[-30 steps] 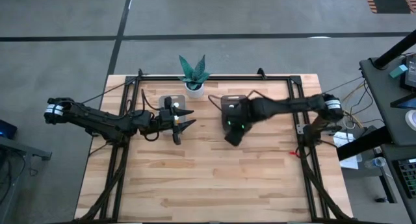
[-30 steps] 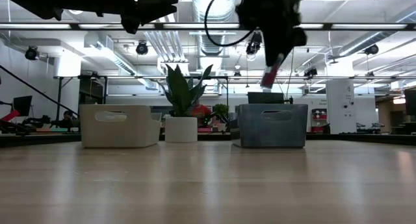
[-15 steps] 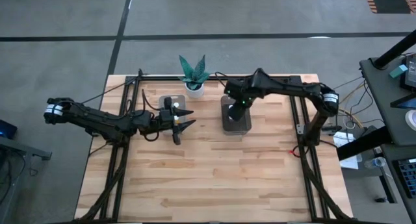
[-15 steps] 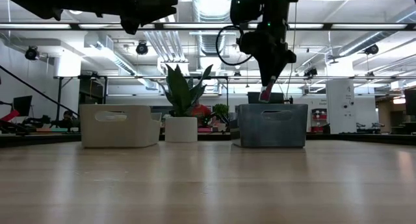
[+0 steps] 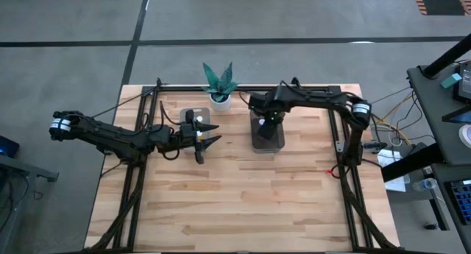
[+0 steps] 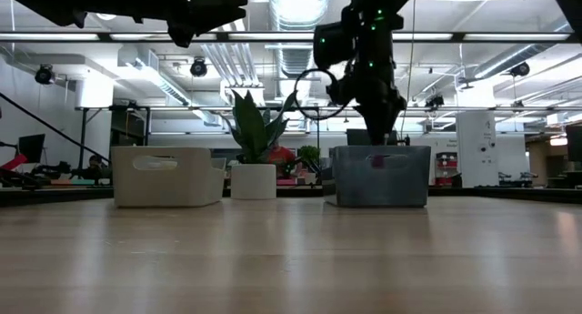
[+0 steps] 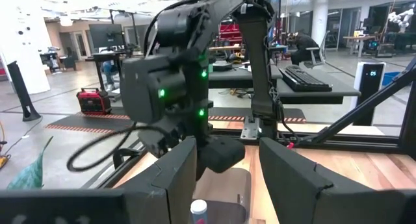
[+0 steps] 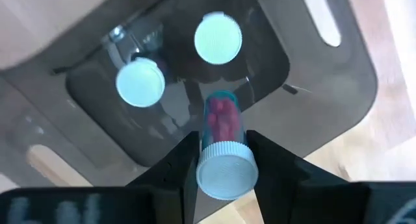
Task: Pick and place medicine bottles into bin by pill shape (circle, oval)
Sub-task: Put the blue capsule bottle into the black bin
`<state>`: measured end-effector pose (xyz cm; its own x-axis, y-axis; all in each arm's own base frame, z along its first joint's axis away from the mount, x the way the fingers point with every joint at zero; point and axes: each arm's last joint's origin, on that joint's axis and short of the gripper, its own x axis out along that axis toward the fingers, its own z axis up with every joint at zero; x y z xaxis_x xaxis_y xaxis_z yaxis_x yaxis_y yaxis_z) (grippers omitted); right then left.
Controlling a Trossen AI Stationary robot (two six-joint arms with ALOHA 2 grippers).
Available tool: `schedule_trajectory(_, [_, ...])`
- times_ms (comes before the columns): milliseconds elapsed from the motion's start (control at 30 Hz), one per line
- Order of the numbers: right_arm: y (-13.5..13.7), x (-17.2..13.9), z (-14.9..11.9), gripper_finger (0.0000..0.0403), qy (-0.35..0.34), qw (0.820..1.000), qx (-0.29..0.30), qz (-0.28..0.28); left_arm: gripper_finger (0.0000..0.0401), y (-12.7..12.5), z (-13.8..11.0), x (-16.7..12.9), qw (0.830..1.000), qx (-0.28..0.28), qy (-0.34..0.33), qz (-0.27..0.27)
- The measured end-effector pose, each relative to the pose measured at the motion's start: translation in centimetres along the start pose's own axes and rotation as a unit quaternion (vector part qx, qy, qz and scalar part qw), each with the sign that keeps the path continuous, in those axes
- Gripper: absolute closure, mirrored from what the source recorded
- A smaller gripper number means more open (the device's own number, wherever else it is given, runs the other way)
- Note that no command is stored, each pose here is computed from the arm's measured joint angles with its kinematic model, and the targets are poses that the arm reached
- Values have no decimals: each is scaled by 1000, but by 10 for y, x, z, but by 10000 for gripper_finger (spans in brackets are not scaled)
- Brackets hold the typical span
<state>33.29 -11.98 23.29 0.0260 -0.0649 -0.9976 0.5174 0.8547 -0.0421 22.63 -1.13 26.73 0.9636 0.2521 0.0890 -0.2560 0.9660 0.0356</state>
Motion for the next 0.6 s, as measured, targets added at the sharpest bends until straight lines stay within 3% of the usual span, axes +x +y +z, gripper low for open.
schedule_trajectory(267, [1,12,0,294,30,999,-46,-3,248,0,0,0,1000,0,1,0])
schedule_trajectory(600, [1,29,-6,294,37,998,-48,-4,248,0,0,0,1000,0,1,0])
